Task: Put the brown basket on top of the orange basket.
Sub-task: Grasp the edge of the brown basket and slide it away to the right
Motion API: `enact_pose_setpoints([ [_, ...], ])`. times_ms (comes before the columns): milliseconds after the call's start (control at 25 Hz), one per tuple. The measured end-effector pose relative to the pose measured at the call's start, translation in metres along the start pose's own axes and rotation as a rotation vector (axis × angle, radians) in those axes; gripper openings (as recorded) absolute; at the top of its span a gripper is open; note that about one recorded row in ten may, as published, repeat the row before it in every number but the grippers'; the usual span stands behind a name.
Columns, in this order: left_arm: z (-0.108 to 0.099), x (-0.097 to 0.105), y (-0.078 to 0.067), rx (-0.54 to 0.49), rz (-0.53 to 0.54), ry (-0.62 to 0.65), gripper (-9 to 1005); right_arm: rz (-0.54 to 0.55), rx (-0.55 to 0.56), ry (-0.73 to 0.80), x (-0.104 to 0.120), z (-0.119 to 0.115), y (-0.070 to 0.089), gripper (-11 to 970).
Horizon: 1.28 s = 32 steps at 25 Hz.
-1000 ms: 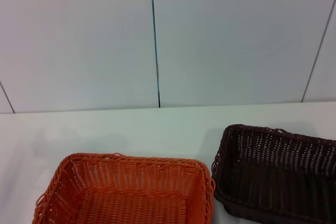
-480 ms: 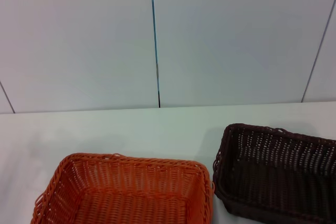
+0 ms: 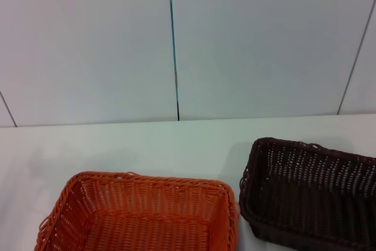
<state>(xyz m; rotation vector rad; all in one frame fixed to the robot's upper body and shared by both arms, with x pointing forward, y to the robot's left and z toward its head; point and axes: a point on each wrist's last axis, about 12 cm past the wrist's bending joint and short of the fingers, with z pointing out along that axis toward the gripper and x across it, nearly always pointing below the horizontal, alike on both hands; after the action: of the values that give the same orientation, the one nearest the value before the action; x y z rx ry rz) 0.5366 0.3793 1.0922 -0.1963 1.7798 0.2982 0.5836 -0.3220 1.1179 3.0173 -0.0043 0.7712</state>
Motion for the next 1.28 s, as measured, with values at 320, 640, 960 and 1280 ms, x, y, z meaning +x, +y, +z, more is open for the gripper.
enact_pose_setpoints([
  [320,-0.0011,-0.0012,0.0027,-0.011,-0.010,0.004,685,-0.005,0.001,-0.013,-0.0015,0.0013,-0.0012,434],
  [640,-0.0018,-0.0029,0.0028,-0.011,-0.011,-0.003,684,0.005,0.002,-0.008,-0.0026,0.0019,-0.0003,319],
  [960,-0.0019,-0.0011,0.0031,-0.013,-0.012,0.003,684,0.001,-0.004,-0.031,-0.0035,0.0011,0.0030,240],
  [1280,-0.0007,0.0025,0.0031,-0.016,-0.020,0.012,683,-0.031,0.004,-0.067,-0.0036,-0.0016,-0.0005,225],
])
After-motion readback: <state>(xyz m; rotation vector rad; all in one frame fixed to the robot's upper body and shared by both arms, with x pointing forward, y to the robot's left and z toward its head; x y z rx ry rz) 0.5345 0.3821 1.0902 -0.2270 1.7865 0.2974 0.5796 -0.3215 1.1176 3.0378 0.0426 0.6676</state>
